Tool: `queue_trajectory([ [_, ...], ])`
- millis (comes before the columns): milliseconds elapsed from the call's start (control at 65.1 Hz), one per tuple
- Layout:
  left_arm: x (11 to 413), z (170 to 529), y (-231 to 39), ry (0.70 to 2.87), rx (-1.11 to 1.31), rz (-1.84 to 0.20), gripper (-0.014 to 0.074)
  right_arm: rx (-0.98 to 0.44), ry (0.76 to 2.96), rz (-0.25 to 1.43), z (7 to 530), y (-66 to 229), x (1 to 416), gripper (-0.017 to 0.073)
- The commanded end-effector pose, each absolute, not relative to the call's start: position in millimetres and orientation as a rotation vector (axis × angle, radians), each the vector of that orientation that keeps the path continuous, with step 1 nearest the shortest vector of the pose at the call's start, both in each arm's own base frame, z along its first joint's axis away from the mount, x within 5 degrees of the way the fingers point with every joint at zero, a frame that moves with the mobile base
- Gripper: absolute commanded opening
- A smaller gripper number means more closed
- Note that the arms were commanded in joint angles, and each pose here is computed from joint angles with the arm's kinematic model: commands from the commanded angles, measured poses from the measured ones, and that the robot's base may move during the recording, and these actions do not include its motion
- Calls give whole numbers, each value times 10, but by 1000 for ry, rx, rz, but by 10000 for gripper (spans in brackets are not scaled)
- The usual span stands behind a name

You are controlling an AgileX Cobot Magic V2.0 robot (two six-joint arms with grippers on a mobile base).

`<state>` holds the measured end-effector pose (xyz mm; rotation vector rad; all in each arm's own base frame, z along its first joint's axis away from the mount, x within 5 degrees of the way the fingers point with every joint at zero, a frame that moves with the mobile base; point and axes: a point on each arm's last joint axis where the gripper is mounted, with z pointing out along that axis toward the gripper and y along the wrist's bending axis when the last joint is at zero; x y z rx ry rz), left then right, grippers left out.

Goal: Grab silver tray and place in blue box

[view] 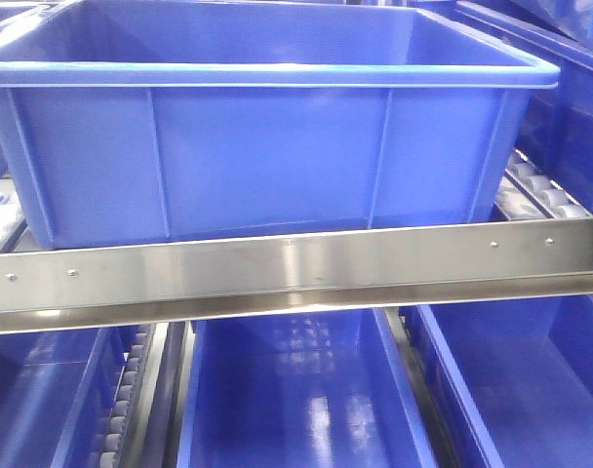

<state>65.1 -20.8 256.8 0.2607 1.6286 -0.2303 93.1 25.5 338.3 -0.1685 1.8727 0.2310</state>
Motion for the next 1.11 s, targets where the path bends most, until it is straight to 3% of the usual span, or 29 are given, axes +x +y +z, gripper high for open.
queue_trajectory([
  [0,595,2553,-144,1480,176,-191,-95,-186,1763,238,3541,265,933,56],
  [246,553,2027,-18,1521,-45,-93,-95,-186,1766,237,3539,264,933,56],
  [1090,554,2030,0,1508,-124,-123,-95,-186,1767,237,3538,265,935,56],
])
